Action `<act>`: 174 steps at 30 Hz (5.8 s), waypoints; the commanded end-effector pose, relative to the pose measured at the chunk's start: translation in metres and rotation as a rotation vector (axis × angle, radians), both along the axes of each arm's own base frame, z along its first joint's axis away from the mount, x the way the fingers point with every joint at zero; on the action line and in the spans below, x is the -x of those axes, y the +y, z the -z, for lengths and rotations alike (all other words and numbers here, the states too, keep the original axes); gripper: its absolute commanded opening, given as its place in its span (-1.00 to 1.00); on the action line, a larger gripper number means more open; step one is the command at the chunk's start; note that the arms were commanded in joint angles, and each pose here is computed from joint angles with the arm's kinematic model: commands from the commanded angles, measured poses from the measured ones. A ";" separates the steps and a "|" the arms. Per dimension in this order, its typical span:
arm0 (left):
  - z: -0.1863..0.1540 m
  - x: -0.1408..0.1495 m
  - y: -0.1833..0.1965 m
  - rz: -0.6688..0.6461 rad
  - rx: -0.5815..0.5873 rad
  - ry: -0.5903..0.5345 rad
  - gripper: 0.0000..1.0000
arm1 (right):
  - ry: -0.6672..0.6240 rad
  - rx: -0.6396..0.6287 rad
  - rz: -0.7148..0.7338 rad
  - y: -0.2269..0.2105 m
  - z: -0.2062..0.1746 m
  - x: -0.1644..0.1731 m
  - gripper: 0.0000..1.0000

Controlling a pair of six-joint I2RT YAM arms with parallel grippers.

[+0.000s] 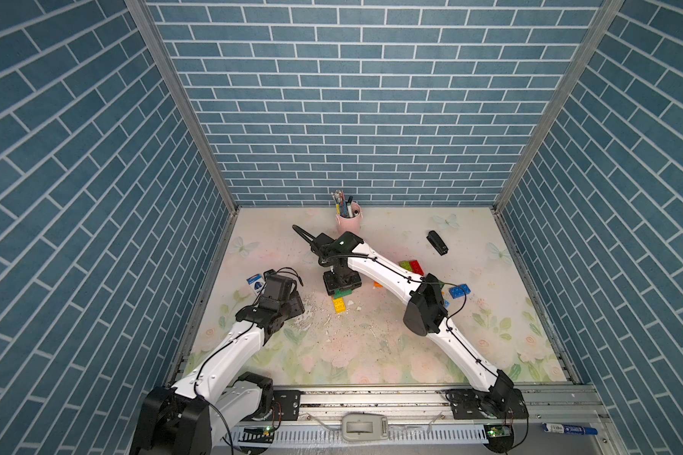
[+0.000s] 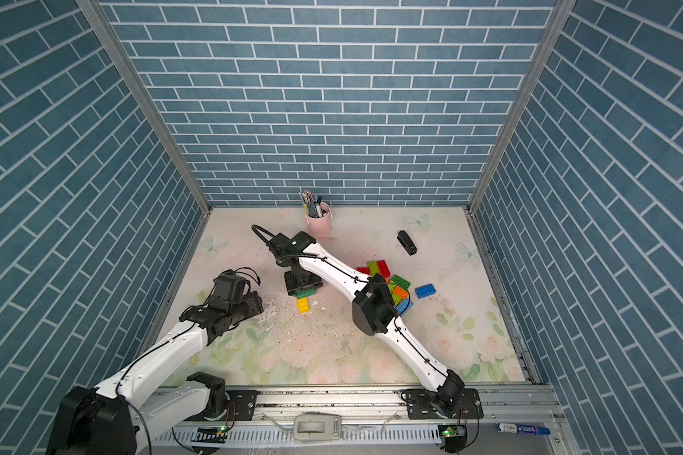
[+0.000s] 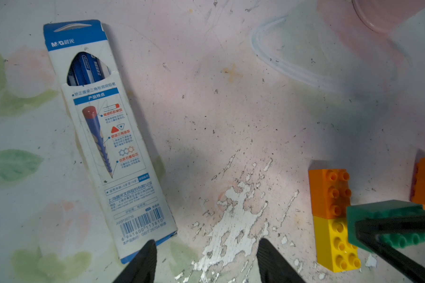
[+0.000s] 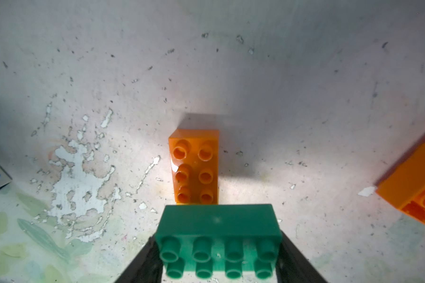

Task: Assemble a rectangle with lego
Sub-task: Assemble the lego brick with the lego brick.

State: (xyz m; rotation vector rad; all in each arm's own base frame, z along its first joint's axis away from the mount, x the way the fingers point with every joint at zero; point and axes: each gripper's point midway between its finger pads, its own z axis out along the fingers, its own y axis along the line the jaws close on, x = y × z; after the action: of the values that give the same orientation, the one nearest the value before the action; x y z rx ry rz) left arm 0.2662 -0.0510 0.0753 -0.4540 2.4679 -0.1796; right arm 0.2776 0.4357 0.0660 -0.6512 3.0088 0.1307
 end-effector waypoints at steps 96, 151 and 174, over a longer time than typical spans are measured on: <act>0.005 0.001 -0.006 0.017 0.016 0.024 0.29 | -0.035 -0.058 0.034 -0.004 -0.026 -0.012 -1.00; 0.007 0.002 -0.004 0.014 0.012 0.023 0.29 | 0.053 0.001 0.086 -0.003 0.028 -0.011 -1.00; 0.006 -0.001 -0.011 0.031 0.045 0.024 0.28 | 0.040 0.019 0.118 -0.007 0.031 -0.015 -0.98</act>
State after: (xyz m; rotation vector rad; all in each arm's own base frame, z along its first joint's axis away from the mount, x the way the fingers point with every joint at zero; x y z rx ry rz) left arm 0.2653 -0.0569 0.0682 -0.4451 2.4986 -0.2110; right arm 0.2911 0.4409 0.0519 -0.5304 3.0460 0.2022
